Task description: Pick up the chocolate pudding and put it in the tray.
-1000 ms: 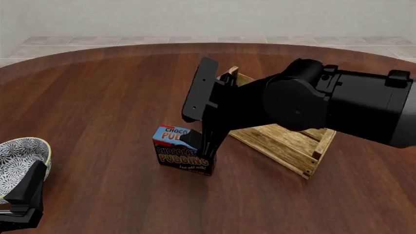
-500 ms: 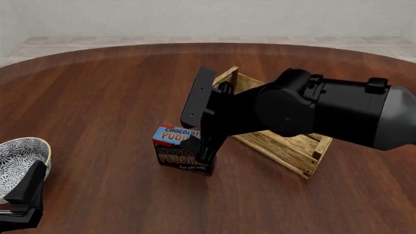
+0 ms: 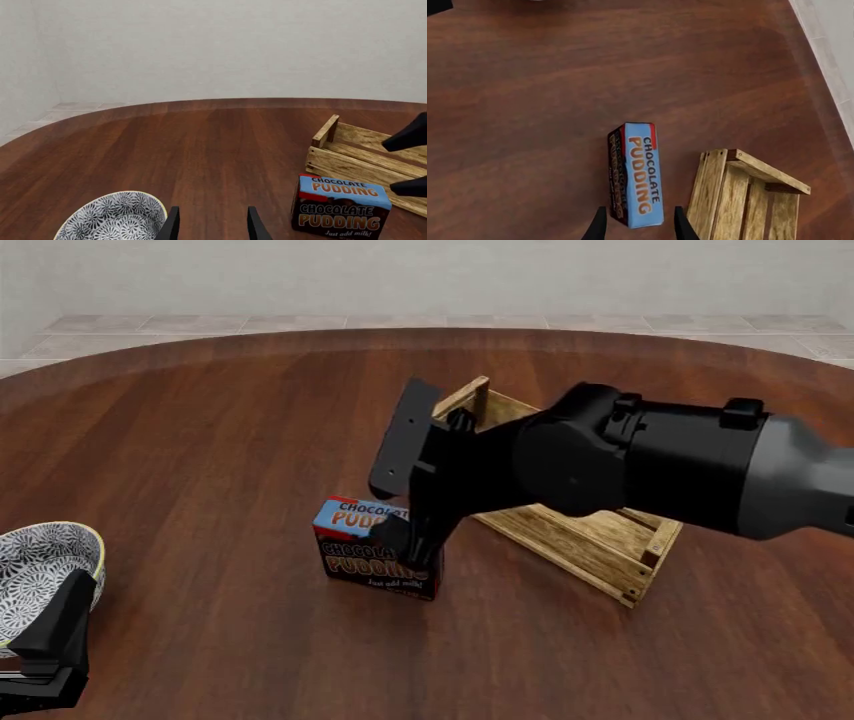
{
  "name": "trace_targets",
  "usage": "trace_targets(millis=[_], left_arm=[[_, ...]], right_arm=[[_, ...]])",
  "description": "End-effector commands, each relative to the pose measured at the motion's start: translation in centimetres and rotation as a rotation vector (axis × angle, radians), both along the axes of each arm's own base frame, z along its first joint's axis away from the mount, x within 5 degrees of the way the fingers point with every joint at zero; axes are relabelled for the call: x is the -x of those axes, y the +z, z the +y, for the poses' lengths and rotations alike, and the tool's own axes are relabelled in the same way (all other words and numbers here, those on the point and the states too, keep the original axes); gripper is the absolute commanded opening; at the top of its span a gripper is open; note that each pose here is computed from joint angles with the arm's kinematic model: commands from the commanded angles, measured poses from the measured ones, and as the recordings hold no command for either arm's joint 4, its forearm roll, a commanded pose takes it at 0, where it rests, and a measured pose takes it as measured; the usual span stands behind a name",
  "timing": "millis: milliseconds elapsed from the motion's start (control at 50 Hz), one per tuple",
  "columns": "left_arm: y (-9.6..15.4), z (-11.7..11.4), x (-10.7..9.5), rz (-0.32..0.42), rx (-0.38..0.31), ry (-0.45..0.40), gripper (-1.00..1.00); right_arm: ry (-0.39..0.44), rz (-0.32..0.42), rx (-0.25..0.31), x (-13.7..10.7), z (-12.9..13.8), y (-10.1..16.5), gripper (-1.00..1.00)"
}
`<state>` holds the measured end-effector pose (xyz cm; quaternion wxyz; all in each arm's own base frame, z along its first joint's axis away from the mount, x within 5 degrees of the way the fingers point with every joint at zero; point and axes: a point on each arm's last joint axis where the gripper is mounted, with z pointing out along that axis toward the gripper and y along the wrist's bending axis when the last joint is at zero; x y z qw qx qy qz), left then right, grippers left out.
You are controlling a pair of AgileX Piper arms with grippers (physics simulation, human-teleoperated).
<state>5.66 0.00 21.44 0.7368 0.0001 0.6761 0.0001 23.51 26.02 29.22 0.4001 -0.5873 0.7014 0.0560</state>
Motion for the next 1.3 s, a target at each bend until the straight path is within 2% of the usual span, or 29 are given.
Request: trace_targets(millis=[20,600,1300], left_arm=[[0.0,0.0,0.0,0.0,0.0,0.0,1.0],[0.0,0.0,0.0,0.0,0.0,0.0,1.0],[0.0,0.0,0.0,0.0,0.0,0.0,1.0]], right_arm=[[-0.008,0.002,0.0,-0.5,0.2,-0.2,1.0],[-0.049,0.009,-0.004,-2.3,0.3,-1.3,1.0],[-0.056,0.026,-0.009,-2.2,0.6,-2.3,1.0]])
